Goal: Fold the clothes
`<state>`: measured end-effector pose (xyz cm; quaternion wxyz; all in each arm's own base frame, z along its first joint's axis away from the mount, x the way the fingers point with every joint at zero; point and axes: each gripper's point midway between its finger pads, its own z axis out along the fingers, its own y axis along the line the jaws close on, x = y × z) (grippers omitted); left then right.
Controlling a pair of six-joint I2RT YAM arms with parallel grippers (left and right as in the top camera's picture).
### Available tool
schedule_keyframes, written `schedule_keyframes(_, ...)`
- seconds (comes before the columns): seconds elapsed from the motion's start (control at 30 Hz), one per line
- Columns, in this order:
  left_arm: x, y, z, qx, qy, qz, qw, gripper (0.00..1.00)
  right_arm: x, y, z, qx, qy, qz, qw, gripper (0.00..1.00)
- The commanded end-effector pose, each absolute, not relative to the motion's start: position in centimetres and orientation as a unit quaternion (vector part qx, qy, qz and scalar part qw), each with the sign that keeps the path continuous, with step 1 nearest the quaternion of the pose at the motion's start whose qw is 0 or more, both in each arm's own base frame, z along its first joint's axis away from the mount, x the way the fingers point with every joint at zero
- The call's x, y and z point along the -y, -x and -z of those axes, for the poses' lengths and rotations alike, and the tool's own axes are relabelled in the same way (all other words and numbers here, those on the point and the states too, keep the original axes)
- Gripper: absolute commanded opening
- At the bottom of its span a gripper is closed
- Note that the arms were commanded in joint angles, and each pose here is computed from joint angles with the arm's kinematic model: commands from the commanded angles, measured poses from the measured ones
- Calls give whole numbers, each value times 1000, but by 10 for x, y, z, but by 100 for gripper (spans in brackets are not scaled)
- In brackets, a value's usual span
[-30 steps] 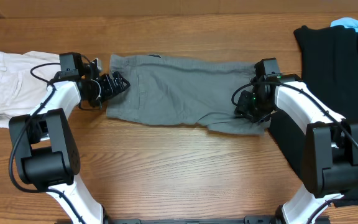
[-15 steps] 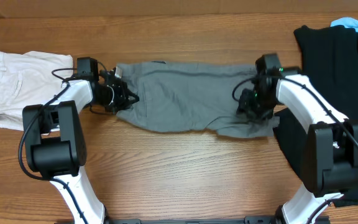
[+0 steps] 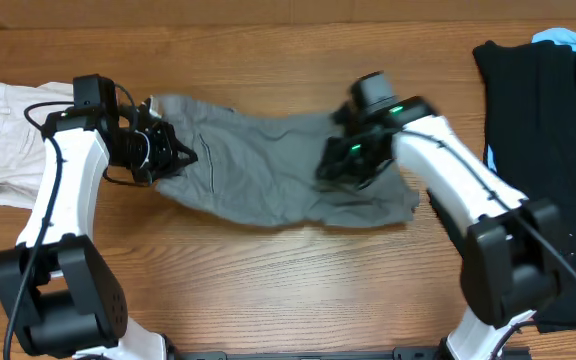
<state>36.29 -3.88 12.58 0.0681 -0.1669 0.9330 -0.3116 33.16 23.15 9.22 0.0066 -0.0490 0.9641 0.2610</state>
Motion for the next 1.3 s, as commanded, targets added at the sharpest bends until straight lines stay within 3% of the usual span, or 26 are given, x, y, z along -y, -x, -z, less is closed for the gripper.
schedule_keyframes(0.0,41,-355,-146,-936,145,309,83,4,-256,-315,-73,-967,53,-248,-12,28)
schedule_keyframes(0.3,46,-348,-189,-932,118,316,132,4,-328,-272,1,-959,85,-254,-90,23)
schedule_keyframes(0.57,86,-324,-211,-920,77,370,105,4,-362,-268,-2,-950,130,-278,-59,24)
schedule_keyframes(0.7,83,-319,-201,-936,65,331,99,4,-329,-288,-23,-971,98,-215,-39,22)
schedule_keyframes(0.73,74,-320,-193,-949,67,290,100,4,-298,-311,-60,-981,73,-177,7,25)
schedule_keyframes(0.93,85,-318,-191,-954,46,280,99,4,-224,-334,-121,-988,1,-139,61,30)
schedule_keyframes(1.07,107,-322,-194,-952,26,287,106,4,-158,-318,-107,-997,-49,-61,4,30)
schedule_keyframes(1.27,144,-325,-198,-948,-3,294,118,4,-128,-291,-65,-997,-57,-21,-45,30)
